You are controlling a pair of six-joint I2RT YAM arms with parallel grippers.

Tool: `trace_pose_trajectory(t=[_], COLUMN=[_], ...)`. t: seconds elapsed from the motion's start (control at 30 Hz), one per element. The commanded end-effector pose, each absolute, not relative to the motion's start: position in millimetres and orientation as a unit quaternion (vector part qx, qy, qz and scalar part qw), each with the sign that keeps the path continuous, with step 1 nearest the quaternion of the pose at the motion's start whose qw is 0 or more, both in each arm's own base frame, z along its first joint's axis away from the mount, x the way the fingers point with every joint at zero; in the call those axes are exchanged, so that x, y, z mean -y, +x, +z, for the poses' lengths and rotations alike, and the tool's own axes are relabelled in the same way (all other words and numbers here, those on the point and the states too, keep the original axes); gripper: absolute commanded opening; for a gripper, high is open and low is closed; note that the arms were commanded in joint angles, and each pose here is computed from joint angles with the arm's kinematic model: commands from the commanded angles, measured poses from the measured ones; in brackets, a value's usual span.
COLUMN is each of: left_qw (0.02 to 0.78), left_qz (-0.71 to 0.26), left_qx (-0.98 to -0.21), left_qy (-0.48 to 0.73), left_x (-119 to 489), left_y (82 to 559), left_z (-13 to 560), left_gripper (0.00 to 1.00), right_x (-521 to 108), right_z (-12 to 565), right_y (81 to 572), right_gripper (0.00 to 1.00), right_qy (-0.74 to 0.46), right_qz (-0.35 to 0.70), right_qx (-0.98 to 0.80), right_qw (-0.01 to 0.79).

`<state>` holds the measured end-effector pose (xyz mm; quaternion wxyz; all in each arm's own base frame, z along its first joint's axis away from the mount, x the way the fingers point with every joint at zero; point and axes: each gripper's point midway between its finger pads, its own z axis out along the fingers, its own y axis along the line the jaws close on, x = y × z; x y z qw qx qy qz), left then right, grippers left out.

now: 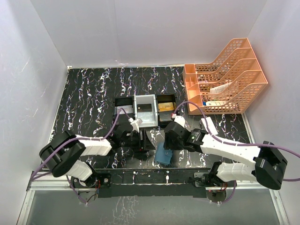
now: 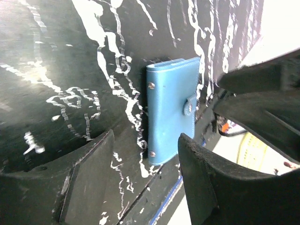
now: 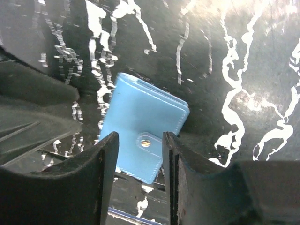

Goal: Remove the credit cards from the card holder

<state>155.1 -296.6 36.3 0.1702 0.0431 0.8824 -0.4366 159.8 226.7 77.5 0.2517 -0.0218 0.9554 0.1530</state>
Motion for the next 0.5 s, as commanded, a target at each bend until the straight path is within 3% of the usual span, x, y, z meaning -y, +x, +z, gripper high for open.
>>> trace_pose_trajectory(t=[0.0,0.1,0.3,0.47], left_qw=[0.128,0.108,0.078,0.072], left_qz=[-0.477,-0.485,-0.502,-0.512], left_qx=[-0.866,-0.865,-0.859,-0.855], left_qy=[0.077,0.072,0.061,0.046], left_x=[311.2,314.3,317.8,317.6], left_y=[140.6,136.0,127.8,125.4], left_z=[37.0,31.6,23.7,22.0], left_gripper=[0.56,0.56,0.55,0.43], right_x=[-218.5,-226.3,-236.2,-242.2], right_z=[50.0,42.1,26.9,12.3], right_y=[147.9,141.6,135.0,131.6], right_gripper=[0.37,0.3,0.27,0.26], right_qy=[0.032,0.045,0.062,0.066], right_qz=[0.175,0.219,0.262,0.274], right_qx=[-0.961,-0.956,-0.948,-0.947], right_qw=[0.211,0.191,0.172,0.155])
